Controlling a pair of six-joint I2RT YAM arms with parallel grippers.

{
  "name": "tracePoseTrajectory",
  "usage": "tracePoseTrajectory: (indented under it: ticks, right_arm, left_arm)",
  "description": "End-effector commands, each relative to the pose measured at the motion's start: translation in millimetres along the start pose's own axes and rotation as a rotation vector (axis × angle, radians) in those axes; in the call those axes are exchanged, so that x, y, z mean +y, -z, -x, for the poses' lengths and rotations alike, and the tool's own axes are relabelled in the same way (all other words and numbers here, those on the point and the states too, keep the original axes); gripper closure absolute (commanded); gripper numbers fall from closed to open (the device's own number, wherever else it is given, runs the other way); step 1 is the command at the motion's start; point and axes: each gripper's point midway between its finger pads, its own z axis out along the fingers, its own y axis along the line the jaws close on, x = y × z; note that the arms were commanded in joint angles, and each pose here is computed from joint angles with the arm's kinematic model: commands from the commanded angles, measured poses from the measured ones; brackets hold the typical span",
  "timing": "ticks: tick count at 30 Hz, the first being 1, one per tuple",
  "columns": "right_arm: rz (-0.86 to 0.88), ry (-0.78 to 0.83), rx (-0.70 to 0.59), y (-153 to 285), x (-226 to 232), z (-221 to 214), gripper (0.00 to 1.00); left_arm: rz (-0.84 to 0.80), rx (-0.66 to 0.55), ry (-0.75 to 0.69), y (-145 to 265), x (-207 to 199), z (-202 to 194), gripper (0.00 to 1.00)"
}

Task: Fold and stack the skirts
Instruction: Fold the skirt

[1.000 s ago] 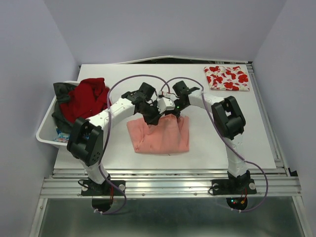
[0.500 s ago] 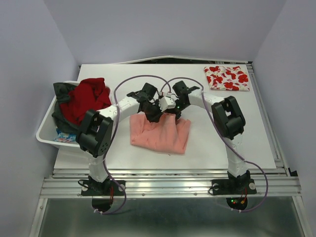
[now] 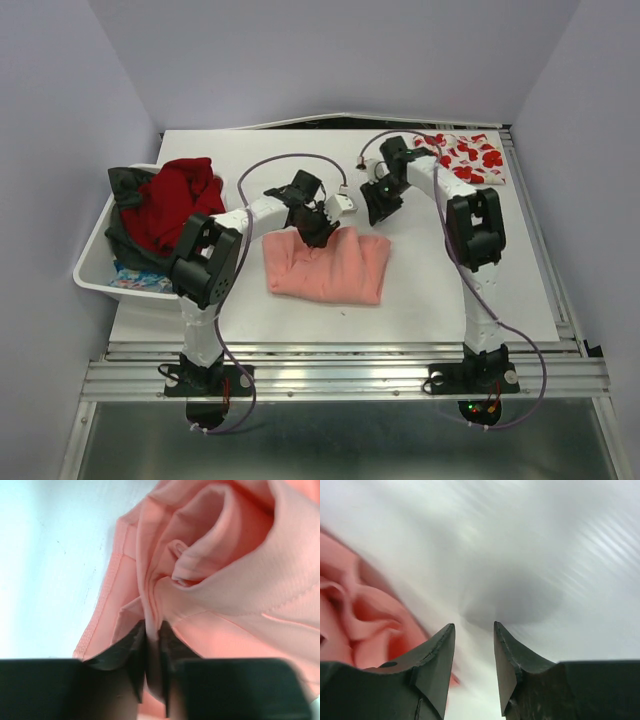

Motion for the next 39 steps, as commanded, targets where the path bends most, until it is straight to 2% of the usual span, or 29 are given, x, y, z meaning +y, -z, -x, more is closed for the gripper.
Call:
tracePoseTrajectory:
  ticks: [1, 3, 5, 6, 11, 12, 13, 15, 17, 19, 20, 22, 24, 29, 33, 34, 36, 39]
  right_arm:
    - [-0.126, -0.111, -0.036, 63, -41, -4, 0.57]
    - [-0.123, -0.088, -0.075, 88, -28, -1, 0.56]
    - [-0.071, -0.069, -0.142, 111, -5, 4, 0.53]
    - [0.000, -0.064, -0.177, 118, 12, 8, 0.52]
    - [0.241, -0.037, -0.338, 156, 82, 18, 0.51]
    - [0.289, -0.073, -0.320, 148, 95, 4, 0.51]
    - [0.313, -0.028, -0.372, 163, 116, 5, 0.51]
    - [0.325, 0.082, -0.393, 155, 149, 5, 0.53]
    - [0.323, 0.153, -0.337, 134, 176, -12, 0.61]
    - [0.322, 0.172, -0.292, 119, 186, -23, 0.66]
    - [0.328, 0.165, -0.259, 106, 186, -32, 0.72]
    - [0.334, 0.148, -0.230, 94, 187, -38, 0.73]
    - [0.326, 0.109, -0.208, 80, 181, -39, 0.75]
    - [0.245, 0.028, -0.184, 47, 158, -30, 0.77]
    - [0.168, -0.071, -0.111, 15, 133, -42, 0.78]
    - [0.131, -0.090, -0.102, 12, 123, -45, 0.80]
    - [0.081, -0.119, -0.081, 5, 108, -51, 0.81]
    - [-0.044, -0.164, -0.036, -3, 69, -65, 0.82]
  left_arm:
    - [0.001, 0.060, 0.073, -11, 9, -14, 0.68]
    - [0.008, 0.024, 0.099, -2, 16, 1, 0.47]
    - [0.018, -0.032, 0.109, 16, 27, 23, 0.37]
    - [0.007, -0.066, 0.125, 24, 27, 33, 0.28]
    - [0.089, -0.241, 0.146, 95, 43, 85, 0.25]
    - [0.113, -0.270, 0.150, 107, 46, 90, 0.25]
    - [0.136, -0.295, 0.149, 118, 46, 95, 0.25]
    - [0.176, -0.339, 0.156, 139, 39, 99, 0.26]
    - [0.116, -0.360, 0.157, 148, 16, 96, 0.32]
    - [0.060, -0.366, 0.168, 147, 0, 90, 0.38]
    - [0.022, -0.353, 0.187, 142, -12, 78, 0.40]
    - [-0.044, -0.364, 0.234, 135, -28, 72, 0.47]
    - [-0.097, -0.348, 0.297, 119, -40, 57, 0.54]
    - [-0.180, -0.305, 0.439, 75, -50, 32, 0.62]
    - [-0.068, -0.316, 0.541, 46, -14, 33, 0.62]
    - [-0.060, -0.298, 0.618, 37, -10, 27, 0.62]
    - [-0.027, -0.320, 0.632, 28, 3, 29, 0.62]
    - [0.079, -0.282, 0.677, 11, 26, 15, 0.62]
